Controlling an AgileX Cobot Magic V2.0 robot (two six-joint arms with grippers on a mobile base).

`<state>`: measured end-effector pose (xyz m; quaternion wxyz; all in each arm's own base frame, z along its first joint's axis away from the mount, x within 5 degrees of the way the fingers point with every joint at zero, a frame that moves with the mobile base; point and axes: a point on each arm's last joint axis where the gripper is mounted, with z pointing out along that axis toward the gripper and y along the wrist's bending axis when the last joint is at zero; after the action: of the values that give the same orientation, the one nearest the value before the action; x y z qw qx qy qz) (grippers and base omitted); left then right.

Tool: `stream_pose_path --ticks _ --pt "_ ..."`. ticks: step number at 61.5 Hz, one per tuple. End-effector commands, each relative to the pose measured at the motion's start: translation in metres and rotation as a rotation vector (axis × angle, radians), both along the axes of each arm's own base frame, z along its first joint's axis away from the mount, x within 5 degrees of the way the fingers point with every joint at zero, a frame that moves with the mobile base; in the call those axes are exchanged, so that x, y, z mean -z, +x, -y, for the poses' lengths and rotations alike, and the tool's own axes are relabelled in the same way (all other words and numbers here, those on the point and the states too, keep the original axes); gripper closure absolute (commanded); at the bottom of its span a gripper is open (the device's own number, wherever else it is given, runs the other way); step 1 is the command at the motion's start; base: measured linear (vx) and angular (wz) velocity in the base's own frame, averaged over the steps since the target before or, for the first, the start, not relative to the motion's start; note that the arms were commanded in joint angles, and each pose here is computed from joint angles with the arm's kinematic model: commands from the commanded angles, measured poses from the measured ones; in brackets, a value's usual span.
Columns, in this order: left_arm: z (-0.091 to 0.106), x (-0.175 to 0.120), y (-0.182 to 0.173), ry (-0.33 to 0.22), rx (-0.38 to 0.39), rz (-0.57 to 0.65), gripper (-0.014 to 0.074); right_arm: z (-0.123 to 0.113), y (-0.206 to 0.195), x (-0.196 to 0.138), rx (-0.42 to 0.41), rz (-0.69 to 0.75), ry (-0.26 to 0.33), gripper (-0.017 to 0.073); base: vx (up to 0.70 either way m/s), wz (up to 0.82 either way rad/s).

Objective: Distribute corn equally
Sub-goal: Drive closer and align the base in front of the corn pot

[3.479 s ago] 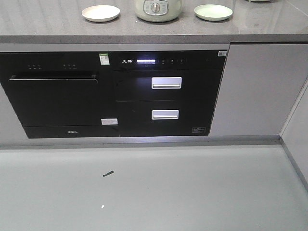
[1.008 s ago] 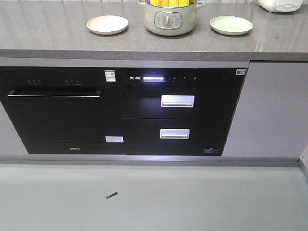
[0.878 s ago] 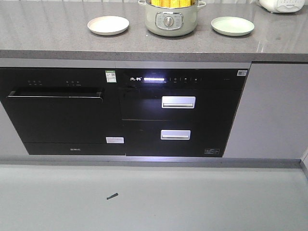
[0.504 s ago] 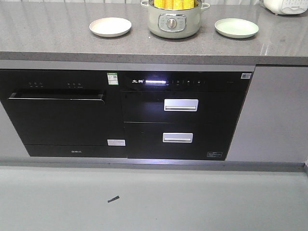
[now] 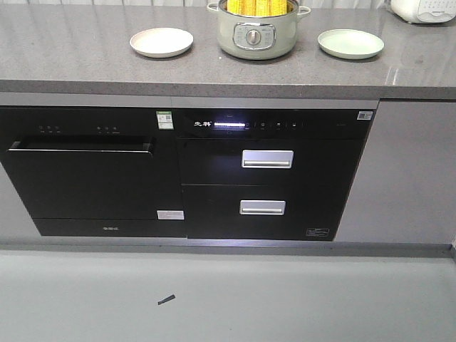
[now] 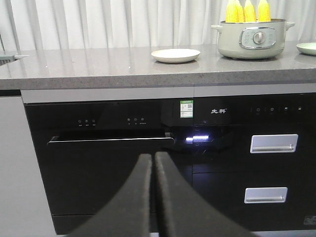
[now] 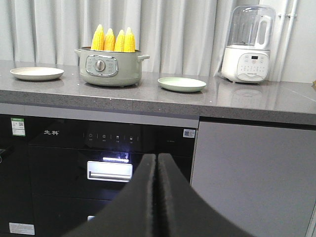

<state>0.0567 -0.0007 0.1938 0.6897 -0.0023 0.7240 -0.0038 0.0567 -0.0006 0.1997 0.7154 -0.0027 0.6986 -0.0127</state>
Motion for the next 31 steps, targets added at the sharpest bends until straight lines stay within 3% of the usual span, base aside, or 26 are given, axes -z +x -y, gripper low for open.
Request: stream_pose_path --ticks 1,31 --pt "-0.0006 -0.0067 -0.0011 -0.008 -0.004 0.088 0.0601 0.0010 -0.0005 -0.0042 0.015 0.069 -0.013 0.0564 0.04 -0.03" --pt "-0.0006 -0.0067 -0.0011 -0.008 -0.004 0.088 0.0601 0.0010 -0.0005 -0.0042 0.015 0.069 -0.013 0.0564 0.05 -0.06"
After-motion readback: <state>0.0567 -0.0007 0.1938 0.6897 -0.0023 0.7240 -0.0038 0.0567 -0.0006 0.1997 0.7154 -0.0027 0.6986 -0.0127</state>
